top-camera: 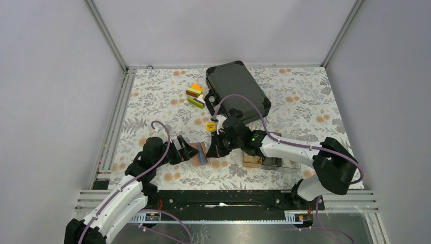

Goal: Put the credit cards into the card holder
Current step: Open the card holder at the center of the board.

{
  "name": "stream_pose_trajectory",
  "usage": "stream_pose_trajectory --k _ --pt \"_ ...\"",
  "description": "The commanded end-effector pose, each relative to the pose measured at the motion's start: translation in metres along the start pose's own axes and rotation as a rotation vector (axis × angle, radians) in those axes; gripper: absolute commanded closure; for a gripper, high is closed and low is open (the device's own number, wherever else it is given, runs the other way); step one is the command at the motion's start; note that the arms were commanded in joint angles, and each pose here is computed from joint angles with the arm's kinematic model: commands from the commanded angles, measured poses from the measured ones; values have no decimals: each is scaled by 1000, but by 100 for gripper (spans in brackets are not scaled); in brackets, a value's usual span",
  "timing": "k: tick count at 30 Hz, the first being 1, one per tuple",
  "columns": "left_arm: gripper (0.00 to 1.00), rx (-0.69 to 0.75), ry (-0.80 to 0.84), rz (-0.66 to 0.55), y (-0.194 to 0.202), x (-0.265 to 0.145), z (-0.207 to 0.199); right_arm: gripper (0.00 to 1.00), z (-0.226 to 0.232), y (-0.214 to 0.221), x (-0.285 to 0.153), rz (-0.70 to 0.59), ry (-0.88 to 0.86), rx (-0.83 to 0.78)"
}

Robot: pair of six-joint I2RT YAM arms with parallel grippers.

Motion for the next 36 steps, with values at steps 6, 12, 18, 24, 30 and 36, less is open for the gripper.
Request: stream_pose_trajectory --k 6,12,18,24,30,36 --pt "15 -98 130 -99 -2 8 -9 100 8 10 1 35 -60 30" --pt "32 -121 68 -106 2 11 4 100 2 9 0 6 -25 48" --pt "43 -137 5 -120 4 15 17 100 -10 7 -5 -38 50 68" --pt "43 -139 8 -114 6 13 16 100 18 -1 -19 -59 -80 33" --pt "39 -149 72 -149 -5 5 0 100 66 -24 -51 -132 -257 -66" --pt "38 -162 256 -192 -19 -10 -35 100 95 -42 -79 -220 -345 -166"
Point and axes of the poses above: each gripper's point midway between its finger pads, its own x axis out along the fingers, its own z axis along the line the jaws close on, y = z × x, the point moved 3 cm from there along -x, back along the fingers, and after that the axes turned 5 degrees about x, right-handed, at the moved point
